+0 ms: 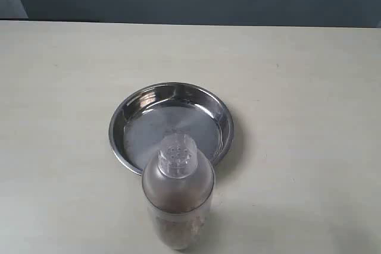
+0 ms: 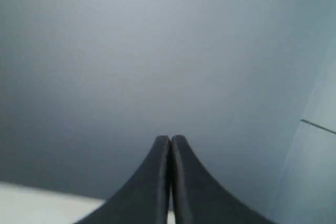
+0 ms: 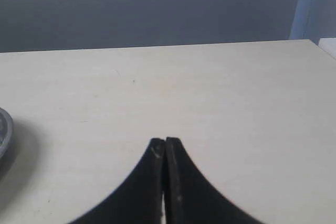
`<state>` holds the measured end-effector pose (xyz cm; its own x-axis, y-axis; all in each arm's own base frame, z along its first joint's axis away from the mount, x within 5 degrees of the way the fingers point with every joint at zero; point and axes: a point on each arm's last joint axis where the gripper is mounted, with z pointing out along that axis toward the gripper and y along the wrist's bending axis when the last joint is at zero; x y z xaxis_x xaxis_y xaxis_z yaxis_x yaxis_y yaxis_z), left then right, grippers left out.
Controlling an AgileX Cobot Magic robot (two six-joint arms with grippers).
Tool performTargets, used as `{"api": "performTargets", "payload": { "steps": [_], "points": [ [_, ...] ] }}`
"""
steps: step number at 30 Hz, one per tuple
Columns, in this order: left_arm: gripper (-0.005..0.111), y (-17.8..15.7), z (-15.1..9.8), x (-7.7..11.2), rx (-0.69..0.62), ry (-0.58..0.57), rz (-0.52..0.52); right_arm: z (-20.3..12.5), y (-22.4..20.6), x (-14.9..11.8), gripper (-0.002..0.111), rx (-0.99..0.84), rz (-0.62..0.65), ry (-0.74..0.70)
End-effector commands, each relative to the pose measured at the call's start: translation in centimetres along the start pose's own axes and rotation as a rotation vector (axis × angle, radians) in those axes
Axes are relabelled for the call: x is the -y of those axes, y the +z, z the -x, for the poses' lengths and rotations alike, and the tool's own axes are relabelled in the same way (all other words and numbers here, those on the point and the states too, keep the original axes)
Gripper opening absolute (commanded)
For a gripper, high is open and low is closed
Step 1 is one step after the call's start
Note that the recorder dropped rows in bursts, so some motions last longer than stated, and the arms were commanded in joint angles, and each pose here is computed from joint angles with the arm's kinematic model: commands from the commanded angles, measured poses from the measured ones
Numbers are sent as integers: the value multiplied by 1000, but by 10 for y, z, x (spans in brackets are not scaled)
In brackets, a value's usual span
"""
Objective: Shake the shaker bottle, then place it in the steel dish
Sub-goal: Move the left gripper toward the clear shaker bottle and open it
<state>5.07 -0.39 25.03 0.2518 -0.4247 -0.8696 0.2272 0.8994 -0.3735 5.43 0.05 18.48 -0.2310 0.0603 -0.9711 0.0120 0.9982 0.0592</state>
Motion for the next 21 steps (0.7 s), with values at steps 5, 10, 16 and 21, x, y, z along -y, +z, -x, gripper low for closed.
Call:
{"api": "performTargets", "payload": {
  "steps": [5, 10, 16, 21],
  "points": [
    [0, 88, 40, 65, -53, 284, -456, 1, 0, 0, -1, 14, 1, -5],
    [0, 144, 6, 67, -154, 183, -564, 1, 0, 0, -1, 14, 1, -5],
    [0, 158, -25, 66, -195, 129, -683, 1, 0, 0, -1, 14, 1, -5],
    [4, 158, -29, 67, -192, 179, -718, 1, 0, 0, -1, 14, 1, -5]
  ]
}}
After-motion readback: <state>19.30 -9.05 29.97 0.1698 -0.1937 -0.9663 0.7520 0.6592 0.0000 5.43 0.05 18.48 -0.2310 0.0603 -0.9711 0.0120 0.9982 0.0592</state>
